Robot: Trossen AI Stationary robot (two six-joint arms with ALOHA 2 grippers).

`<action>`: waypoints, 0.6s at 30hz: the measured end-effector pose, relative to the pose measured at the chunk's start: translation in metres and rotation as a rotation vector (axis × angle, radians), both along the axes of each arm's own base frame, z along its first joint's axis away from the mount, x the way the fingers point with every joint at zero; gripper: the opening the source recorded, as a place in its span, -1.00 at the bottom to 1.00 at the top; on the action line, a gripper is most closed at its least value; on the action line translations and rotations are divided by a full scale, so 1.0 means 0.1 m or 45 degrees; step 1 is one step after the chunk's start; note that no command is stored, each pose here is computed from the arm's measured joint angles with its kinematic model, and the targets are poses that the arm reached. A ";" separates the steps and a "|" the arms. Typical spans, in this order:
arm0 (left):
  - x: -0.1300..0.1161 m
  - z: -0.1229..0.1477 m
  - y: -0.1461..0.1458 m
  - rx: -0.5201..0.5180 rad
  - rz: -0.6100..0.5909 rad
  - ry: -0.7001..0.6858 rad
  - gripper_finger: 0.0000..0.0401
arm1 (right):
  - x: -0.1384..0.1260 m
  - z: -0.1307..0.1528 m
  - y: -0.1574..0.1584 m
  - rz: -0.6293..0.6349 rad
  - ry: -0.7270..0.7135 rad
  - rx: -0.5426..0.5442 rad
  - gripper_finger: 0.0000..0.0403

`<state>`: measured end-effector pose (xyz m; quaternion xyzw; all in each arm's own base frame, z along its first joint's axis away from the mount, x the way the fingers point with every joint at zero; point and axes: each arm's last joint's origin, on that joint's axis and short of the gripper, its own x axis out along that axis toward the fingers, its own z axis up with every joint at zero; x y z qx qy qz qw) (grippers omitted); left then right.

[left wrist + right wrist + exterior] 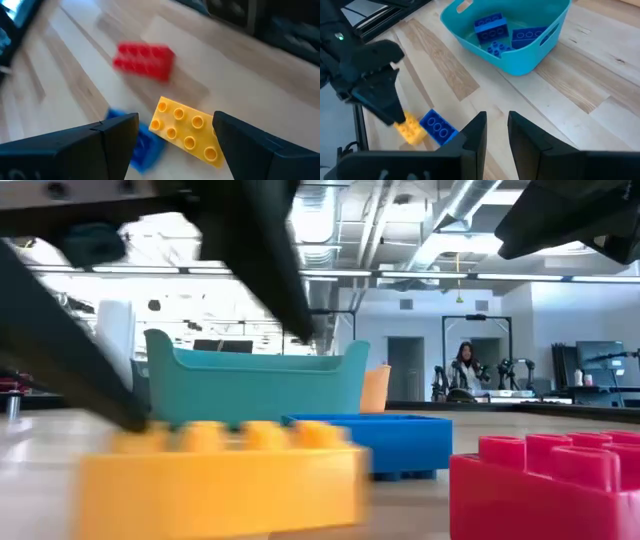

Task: Sort & place blocks by color
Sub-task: Put the yellow game piece into the orange bin

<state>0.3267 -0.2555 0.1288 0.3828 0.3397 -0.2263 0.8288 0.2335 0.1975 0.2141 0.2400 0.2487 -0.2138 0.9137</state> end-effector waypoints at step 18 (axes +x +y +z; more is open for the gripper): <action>-0.74 0.48 0.56 -0.384 0.489 0.238 0.26 | -0.01 0.02 0.05 0.013 -0.033 0.036 -0.50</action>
